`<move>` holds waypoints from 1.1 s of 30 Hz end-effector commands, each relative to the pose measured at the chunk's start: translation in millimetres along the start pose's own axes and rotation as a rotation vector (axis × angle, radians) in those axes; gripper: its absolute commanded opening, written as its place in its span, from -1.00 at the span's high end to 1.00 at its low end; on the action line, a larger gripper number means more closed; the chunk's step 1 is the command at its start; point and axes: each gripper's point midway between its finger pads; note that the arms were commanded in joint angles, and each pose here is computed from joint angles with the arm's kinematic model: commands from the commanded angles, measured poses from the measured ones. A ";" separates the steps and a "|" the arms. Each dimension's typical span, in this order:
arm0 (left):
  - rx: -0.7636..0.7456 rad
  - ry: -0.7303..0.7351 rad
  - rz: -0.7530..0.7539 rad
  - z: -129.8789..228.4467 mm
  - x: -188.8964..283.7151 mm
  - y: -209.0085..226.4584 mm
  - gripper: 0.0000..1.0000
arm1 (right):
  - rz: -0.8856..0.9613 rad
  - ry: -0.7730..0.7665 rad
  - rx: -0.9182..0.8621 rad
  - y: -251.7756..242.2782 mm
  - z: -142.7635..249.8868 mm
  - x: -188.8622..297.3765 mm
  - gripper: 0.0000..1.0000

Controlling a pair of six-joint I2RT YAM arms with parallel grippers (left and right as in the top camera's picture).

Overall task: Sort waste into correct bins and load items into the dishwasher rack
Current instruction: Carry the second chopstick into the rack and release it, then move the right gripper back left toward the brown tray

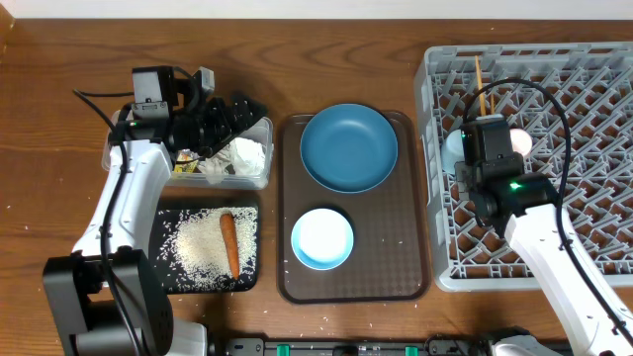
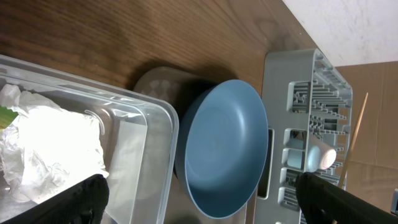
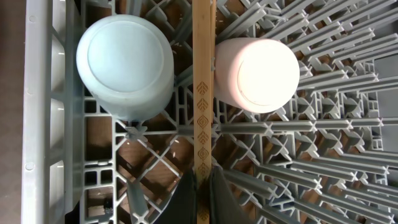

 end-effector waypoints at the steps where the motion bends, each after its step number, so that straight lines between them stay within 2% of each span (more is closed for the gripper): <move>1: 0.006 -0.004 0.012 -2.2 2.6 -3.1 -0.96 | 0.026 0.007 0.007 -7.0 1.5 -3.5 0.97; 4: 0.006 -0.004 0.012 -2.2 2.6 -3.1 -0.96 | 0.026 0.007 0.006 -7.0 1.5 -3.5 0.95; 6: 0.006 -0.004 0.012 -2.2 2.6 -3.1 -0.96 | 0.026 0.007 0.006 -7.0 1.6 -3.5 0.77; 7: 0.006 -0.004 0.012 -2.2 2.6 -3.1 -0.96 | 0.026 0.008 0.007 -7.0 1.8 -3.5 0.57; 12: 0.006 -0.004 0.012 -2.2 2.6 -3.1 -0.96 | 0.026 0.008 0.007 -7.0 1.9 -3.5 0.27; 21: 0.006 -0.004 0.012 -2.2 2.6 -3.1 -0.96 | 0.025 0.008 0.001 -6.8 1.7 -3.5 0.23; 25: 0.006 -0.004 0.012 -2.2 2.6 -3.1 -0.96 | -0.032 0.012 0.000 3.0 2.2 -3.5 0.21; 29: 0.006 -0.004 0.012 -2.2 2.6 -3.1 -0.96 | -0.154 0.008 -0.008 24.2 -0.3 -1.1 0.25; 33: 0.006 -0.004 0.012 -2.3 2.6 -3.1 -0.95 | -0.424 0.000 -0.017 67.7 -6.8 15.0 0.26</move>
Point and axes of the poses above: each gripper's point midway between its finger pads, its own x axis back along the fingers, its own y axis along the line the jaws close on, z = x × y, and after that the axes turned 7 degrees about -x, right-handed
